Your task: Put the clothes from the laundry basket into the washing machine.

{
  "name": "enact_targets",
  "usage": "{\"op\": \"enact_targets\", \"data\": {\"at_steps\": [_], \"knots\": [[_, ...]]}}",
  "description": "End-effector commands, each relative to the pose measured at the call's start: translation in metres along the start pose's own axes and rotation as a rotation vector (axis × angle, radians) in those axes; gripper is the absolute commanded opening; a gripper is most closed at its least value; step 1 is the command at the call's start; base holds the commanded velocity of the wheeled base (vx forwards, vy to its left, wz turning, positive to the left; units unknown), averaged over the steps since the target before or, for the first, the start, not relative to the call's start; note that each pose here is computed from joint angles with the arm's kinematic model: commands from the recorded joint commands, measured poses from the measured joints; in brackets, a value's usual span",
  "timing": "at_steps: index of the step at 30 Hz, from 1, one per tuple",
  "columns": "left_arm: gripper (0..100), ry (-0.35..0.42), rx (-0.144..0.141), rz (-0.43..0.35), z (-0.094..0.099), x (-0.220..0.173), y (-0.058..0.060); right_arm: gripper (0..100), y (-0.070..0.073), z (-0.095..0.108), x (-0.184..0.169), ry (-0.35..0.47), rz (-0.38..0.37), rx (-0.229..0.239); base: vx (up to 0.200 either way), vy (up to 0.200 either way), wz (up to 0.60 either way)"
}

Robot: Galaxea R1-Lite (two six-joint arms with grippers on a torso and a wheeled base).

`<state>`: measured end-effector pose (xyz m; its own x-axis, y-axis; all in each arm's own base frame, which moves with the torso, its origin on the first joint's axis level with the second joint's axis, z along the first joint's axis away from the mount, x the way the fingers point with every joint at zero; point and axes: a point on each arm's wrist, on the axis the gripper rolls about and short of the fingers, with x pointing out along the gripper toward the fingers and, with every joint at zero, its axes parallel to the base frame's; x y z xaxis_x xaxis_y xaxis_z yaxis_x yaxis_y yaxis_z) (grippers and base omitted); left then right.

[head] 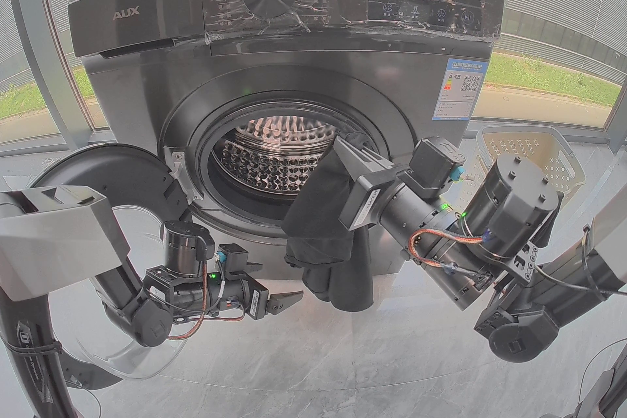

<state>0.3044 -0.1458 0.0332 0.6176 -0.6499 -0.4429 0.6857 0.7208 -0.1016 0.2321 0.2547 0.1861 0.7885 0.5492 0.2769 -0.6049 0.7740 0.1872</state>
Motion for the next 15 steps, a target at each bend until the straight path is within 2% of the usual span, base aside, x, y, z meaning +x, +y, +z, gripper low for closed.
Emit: {"op": "enact_targets", "data": {"at_steps": [1, 15], "knots": [[100, 0.012, -0.006, 0.001, -0.007, 0.010, 0.004, 0, 0.001, 0.001, -0.001, -0.001, 0.002, 0.001, 0.000, 0.000, 0.00], [100, -0.004, 0.000, 0.014, -0.024, 0.037, 0.013, 0, 0.005, -0.002, -0.005, 0.015, 0.015, 0.002, 0.000, 0.000, 0.00]]}}
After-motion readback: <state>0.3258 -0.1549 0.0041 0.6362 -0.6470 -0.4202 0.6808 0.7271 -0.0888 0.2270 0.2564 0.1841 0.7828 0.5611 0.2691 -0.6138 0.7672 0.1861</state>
